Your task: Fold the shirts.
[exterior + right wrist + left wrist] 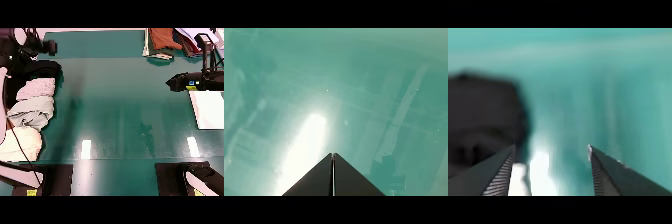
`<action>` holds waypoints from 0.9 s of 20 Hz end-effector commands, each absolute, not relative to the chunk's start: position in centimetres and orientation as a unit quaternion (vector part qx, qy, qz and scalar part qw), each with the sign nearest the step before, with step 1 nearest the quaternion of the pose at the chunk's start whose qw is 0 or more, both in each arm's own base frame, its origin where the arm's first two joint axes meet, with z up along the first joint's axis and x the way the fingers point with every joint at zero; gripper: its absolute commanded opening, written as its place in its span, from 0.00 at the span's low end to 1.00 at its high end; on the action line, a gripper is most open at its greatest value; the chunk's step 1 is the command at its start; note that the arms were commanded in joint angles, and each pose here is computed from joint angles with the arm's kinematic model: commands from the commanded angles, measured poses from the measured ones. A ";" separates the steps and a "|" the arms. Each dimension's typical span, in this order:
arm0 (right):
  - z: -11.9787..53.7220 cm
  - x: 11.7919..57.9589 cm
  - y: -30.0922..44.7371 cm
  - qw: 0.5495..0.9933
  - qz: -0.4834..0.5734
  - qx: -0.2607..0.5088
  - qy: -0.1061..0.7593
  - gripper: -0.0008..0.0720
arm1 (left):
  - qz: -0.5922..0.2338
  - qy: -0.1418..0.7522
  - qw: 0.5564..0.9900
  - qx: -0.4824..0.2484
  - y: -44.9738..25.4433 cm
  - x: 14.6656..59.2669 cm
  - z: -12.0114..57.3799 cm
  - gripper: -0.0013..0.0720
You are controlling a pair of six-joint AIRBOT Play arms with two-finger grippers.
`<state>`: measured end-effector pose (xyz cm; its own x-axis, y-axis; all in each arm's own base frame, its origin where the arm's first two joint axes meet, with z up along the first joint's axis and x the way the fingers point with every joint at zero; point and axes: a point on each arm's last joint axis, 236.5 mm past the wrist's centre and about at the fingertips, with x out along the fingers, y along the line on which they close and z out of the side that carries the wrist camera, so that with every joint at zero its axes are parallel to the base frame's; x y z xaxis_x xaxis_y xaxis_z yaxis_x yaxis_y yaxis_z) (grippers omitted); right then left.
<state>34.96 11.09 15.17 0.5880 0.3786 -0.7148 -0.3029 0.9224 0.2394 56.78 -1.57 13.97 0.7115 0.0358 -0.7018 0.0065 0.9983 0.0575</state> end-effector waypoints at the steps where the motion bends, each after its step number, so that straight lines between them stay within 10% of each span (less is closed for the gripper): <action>1: 15.2 34.9 11.1 0.890 0.192 0.046 0.411 0.04 | 0.055 0.461 0.886 0.006 4.2 57.6 4.9 0.77; 9: 15.3 34.9 11.2 0.890 0.193 0.047 0.411 0.04 | 0.067 0.475 0.877 -0.028 5.0 60.1 -2.7 0.76; 10: 15.3 35.0 11.2 0.890 0.192 0.047 0.410 0.04 | 0.073 0.472 0.878 -0.039 5.0 60.1 -2.4 0.68; 12: 15.5 35.3 11.1 0.894 0.191 0.048 0.403 0.04 | 0.076 0.462 0.883 -0.044 5.0 60.5 -1.1 0.06; 18: 21.0 37.2 11.0 0.925 0.188 0.047 0.327 0.04 | 0.052 0.302 0.952 -0.014 3.8 60.6 19.4 0.05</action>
<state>36.34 11.04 17.93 0.6591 0.3776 -0.6504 -0.3072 0.9246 0.2254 61.39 4.72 9.36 0.6858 0.1007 -0.7208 -0.1514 0.9884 -0.0060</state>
